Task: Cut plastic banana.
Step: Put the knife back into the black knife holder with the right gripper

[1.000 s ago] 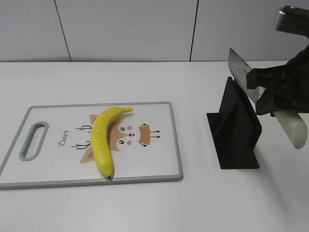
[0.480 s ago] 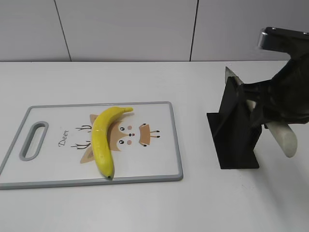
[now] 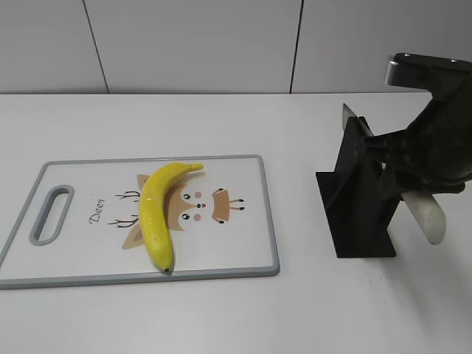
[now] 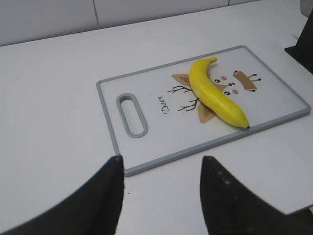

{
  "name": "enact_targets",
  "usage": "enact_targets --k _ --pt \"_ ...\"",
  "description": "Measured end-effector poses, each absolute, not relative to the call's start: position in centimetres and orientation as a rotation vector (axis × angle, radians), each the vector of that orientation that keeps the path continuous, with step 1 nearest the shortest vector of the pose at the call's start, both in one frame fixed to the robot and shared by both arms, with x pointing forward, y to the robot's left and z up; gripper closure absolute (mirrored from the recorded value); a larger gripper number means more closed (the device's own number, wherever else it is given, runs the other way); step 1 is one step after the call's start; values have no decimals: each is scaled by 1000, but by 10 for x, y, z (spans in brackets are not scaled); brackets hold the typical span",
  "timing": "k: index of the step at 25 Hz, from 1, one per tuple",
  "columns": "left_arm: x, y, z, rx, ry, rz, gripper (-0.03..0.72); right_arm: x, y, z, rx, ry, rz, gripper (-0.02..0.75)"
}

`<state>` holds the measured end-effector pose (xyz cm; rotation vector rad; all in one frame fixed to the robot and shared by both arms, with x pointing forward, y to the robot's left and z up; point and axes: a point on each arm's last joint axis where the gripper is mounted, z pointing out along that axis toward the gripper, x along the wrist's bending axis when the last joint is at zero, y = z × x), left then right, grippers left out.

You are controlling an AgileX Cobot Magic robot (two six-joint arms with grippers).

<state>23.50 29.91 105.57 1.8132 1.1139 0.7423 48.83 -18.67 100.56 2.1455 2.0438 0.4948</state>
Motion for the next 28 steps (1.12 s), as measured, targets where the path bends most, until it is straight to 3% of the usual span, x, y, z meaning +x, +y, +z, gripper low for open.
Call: enact_targets --k 2,7,9,15,22,28 --pt "235 299 1056 1813 1114 742 207 488 -187 1006 2146 2044 495 517" --pt "235 299 1056 1814 1113 743 207 488 -187 1006 2146 2044 495 272" --pt "235 299 1056 1814 1113 743 207 489 -186 1006 2144 2041 505 240" --pt "235 299 1056 1814 1113 743 207 485 -188 1013 2086 2091 507 220" --pt "235 299 1056 1814 1113 743 207 439 -205 1060 1733 2336 543 220" --pt "235 299 1056 1812 1112 743 207 370 -237 1048 1572 2312 672 220"
